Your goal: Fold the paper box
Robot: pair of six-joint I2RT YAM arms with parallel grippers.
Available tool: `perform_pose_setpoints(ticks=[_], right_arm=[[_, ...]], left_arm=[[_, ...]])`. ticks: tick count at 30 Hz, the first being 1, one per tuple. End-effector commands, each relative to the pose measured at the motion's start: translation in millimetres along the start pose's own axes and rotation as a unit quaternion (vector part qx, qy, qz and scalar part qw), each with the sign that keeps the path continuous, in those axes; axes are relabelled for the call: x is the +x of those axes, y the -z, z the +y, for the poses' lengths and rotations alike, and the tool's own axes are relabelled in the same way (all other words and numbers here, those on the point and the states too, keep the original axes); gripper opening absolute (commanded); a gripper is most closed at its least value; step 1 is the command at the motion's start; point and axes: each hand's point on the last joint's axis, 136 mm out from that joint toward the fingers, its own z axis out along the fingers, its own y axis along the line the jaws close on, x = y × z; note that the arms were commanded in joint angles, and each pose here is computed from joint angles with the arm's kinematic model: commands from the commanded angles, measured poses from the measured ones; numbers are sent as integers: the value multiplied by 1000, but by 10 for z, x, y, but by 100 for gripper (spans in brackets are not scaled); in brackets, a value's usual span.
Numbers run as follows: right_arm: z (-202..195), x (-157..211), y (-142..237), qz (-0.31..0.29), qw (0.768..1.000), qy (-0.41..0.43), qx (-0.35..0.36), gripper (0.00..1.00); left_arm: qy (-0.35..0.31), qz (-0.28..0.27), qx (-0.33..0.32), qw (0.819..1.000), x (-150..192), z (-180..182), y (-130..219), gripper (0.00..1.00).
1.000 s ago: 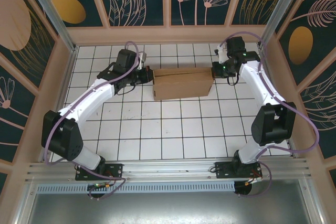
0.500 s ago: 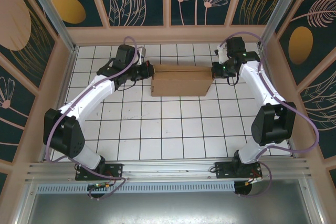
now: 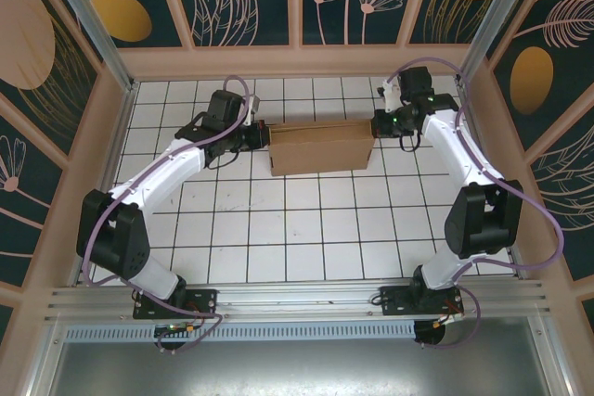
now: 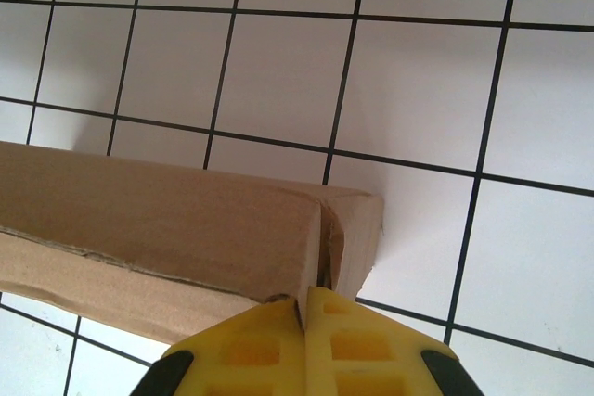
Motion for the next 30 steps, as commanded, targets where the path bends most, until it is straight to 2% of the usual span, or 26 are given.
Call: perform_pose_setpoints(ticks=[1,9,14,19,21,26,30], right_arm=[[37,338,-105,50,999,-10,-14,0],[81,605,-268,49,998,35,-32,0],[72,616,-283,29,998,44,-24,0],[32,608,-314,29,998,50,-7,0],[19,614,-324,31,998,49,-4,0],[27,609,-339,31,998,49,-5,0],[26,583,-323,27,998,50,-4,0]], left_arm=[[10,32,5,999,248,68,-140,0],[6,35,-10,999,339,182,-213,0],[-6,-17,14,1000,112,13,-6,37],[-3,-32,41,999,-26,-174,149,57],[-9,-63,56,996,-138,-260,242,80],[20,-123,91,988,-390,-421,400,92],[76,-138,38,987,-456,-185,337,95]])
